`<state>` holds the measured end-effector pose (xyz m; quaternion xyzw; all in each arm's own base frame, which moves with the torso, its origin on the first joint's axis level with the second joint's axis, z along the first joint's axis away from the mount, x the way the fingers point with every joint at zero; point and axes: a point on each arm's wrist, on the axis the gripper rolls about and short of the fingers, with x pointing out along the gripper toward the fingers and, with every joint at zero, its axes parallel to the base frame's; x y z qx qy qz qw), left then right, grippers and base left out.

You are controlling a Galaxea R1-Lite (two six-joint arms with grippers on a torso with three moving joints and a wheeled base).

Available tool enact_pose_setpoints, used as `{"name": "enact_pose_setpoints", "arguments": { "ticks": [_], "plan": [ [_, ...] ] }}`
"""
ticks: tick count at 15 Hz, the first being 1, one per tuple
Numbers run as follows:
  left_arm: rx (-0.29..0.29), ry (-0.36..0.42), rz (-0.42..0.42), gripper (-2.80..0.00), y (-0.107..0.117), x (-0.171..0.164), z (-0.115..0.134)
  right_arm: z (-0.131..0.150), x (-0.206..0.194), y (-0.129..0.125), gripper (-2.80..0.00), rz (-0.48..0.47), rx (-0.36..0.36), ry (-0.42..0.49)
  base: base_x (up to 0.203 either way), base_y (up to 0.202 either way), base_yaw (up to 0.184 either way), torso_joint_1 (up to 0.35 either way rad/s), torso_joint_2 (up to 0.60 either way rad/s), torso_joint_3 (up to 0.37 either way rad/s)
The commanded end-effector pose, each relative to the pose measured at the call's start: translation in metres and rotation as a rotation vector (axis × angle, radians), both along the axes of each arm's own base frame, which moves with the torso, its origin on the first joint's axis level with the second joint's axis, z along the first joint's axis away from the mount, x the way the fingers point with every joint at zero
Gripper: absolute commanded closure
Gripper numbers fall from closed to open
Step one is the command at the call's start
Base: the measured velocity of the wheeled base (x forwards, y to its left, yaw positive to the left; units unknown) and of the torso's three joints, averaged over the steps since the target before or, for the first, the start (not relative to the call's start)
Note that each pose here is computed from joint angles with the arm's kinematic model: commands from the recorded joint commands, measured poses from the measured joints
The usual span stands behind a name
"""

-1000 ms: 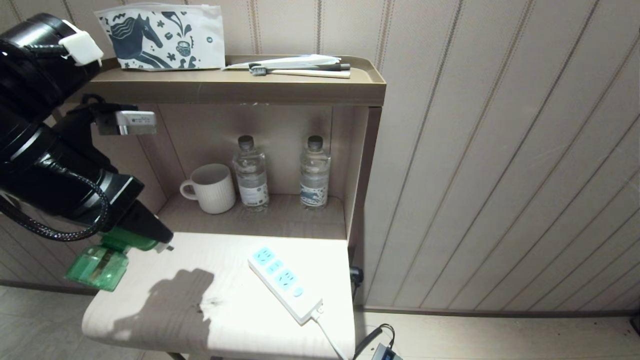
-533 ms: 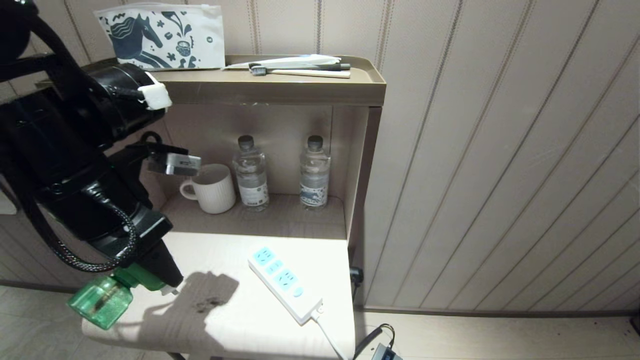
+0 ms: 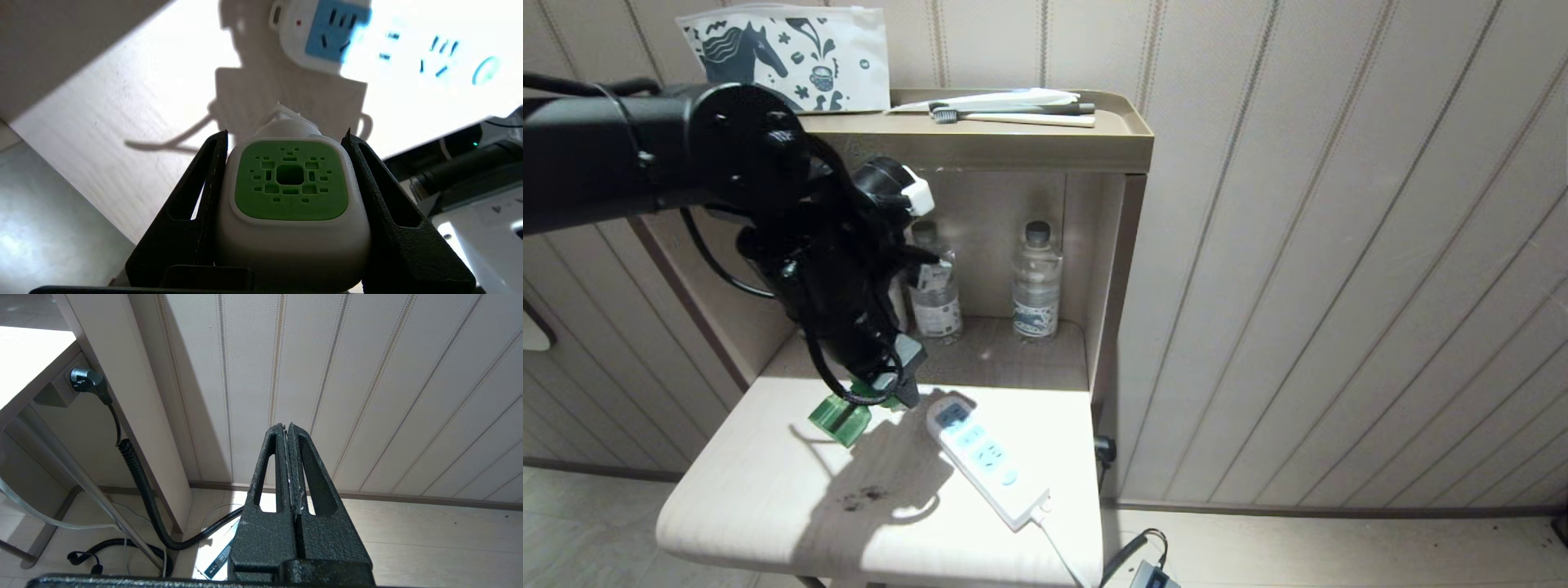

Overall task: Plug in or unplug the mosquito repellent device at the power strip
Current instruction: Insert the plug into the socket

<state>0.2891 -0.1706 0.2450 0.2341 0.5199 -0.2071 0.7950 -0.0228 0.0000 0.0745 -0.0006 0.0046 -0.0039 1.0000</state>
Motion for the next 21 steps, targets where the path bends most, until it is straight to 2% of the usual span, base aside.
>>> {"name": "enact_pose_setpoints", "arguments": {
  "ticks": [1, 5, 7, 11, 14, 21],
  "plan": [
    [0.032, 0.025, -0.01, 0.0, -0.016, 0.008, -0.018, 0.0, 0.0, 0.0, 0.0, 0.0, 0.0, 0.0, 0.0, 0.0, 0.0, 0.0, 0.0, 0.0],
    [-0.007, -0.06, 0.005, 0.0, -0.028, 0.013, -0.016, 0.0, 0.0, 0.0, 0.0, 0.0, 0.0, 0.0, 0.0, 0.0, 0.0, 0.0, 0.0, 0.0],
    [-0.006, -0.057, -0.007, 0.0, -0.031, 0.01, -0.015, 0.0, 0.0, 0.0, 0.0, 0.0, 0.0, 0.0, 0.0, 0.0, 0.0, 0.0, 0.0, 0.0],
    [-0.008, -0.019, -0.051, 0.0, -0.045, -0.007, -0.014, 0.0, 0.0, 0.0, 0.0, 0.0, 0.0, 0.0, 0.0, 0.0, 0.0, 0.0, 0.0, 0.0],
    [-0.042, 0.024, -0.079, 0.0, -0.056, -0.023, -0.012, 0.0, 0.0, 0.0, 0.0, 0.0, 0.0, 0.0, 0.0, 0.0, 0.0, 0.0, 0.0, 0.0],
    [-0.036, 0.11, -0.045, 0.0, -0.069, -0.034, -0.022, 0.0, 0.0, 0.0, 0.0, 0.0, 0.0, 0.0, 0.0, 0.0, 0.0, 0.0, 0.0, 0.0]
  ]
}}
